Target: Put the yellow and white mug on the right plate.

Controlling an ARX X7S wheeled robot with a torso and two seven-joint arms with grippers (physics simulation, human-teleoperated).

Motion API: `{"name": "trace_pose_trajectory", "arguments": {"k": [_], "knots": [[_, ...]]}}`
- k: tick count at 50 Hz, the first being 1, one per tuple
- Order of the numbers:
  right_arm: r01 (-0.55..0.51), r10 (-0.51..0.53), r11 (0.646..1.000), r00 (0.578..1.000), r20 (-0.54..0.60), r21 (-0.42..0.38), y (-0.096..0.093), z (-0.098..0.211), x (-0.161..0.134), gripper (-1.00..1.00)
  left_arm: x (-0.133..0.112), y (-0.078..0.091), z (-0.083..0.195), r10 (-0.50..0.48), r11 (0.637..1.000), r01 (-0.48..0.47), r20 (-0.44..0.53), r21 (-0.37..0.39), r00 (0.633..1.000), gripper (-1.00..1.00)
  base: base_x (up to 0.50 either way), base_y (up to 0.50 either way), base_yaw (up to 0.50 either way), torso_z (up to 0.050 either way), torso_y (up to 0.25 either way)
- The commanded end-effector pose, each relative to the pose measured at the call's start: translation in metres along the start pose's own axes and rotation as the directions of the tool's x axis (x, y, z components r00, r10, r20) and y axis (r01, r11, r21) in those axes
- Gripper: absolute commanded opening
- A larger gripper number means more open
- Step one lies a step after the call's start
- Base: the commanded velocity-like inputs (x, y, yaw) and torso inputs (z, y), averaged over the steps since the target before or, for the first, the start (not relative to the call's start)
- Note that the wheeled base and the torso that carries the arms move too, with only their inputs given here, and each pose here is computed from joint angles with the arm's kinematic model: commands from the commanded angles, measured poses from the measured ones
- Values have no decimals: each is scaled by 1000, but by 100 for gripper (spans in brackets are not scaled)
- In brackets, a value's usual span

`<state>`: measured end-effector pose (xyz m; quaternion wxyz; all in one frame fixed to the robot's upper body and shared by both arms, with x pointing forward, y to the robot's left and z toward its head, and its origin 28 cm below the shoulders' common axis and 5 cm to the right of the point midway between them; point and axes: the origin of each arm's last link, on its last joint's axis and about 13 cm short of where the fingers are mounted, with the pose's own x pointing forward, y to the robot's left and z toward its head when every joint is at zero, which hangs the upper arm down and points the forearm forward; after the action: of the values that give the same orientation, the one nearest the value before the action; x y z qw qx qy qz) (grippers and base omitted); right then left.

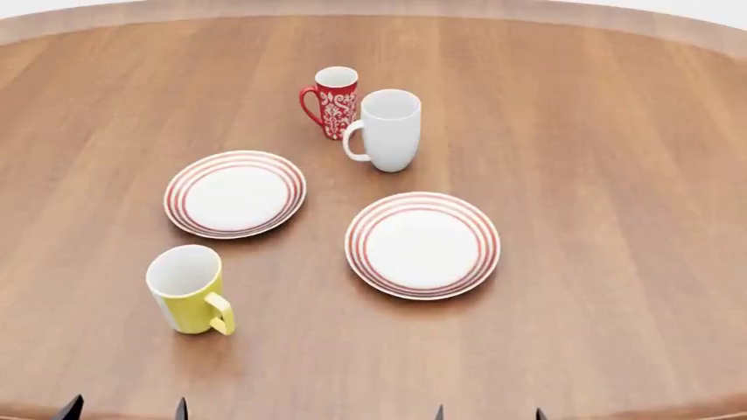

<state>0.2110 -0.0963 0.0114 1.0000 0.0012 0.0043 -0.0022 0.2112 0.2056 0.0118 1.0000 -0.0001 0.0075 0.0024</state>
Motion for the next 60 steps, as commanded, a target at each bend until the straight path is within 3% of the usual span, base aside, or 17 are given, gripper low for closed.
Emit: {"name": "trace_pose_trajectory", "arguments": {"k": [1,4,9,11,12,15,19,25,45,60], "knots": [[7,-6,1000,1000,12,-6,0,1,-1,100,-1,0,2,3,1000,-4,19,5,1000,100,0,0,0,0,0],[12,-11,1000,1000,25,-9,-1,2,-1,100,-1,0,3,6,1000,-6,31,4,1000,100,0,0,0,0,0],[35,-41,999,980,195,34,-1,16,-2,100,-5,1,20,-2,995,-25,283,94,959,100,0,0,0,0,0],[36,-60,996,941,333,78,0,28,-4,100,-9,1,34,-20,995,-26,438,99,899,100,0,0,0,0,0],[48,-73,996,915,396,73,-1,34,-6,100,-11,2,40,-19,989,-59,505,138,863,100,0,0,0,0,0],[45,-78,996,860,504,77,-1,41,-9,100,-14,4,52,-18,986,-88,609,144,793,100,0,0,0,0,0],[46,-77,996,837,542,71,0,42,-12,100,-16,6,59,-10,984,-110,662,139,749,100,0,0,0,0,0],[38,-69,997,829,555,67,1,42,-13,100,-18,4,56,-7,987,-100,657,126,753,100,0,0,0,0,0],[11,-33,999,845,535,45,3,38,-14,100,-18,2,52,-23,987,-88,650,138,760,100,0,495,0,0,0],[-12,-11,999,849,529,40,5,38,-15,100,-17,2,50,-26,988,-79,637,136,770,100,205,10,0,0,0]]}}
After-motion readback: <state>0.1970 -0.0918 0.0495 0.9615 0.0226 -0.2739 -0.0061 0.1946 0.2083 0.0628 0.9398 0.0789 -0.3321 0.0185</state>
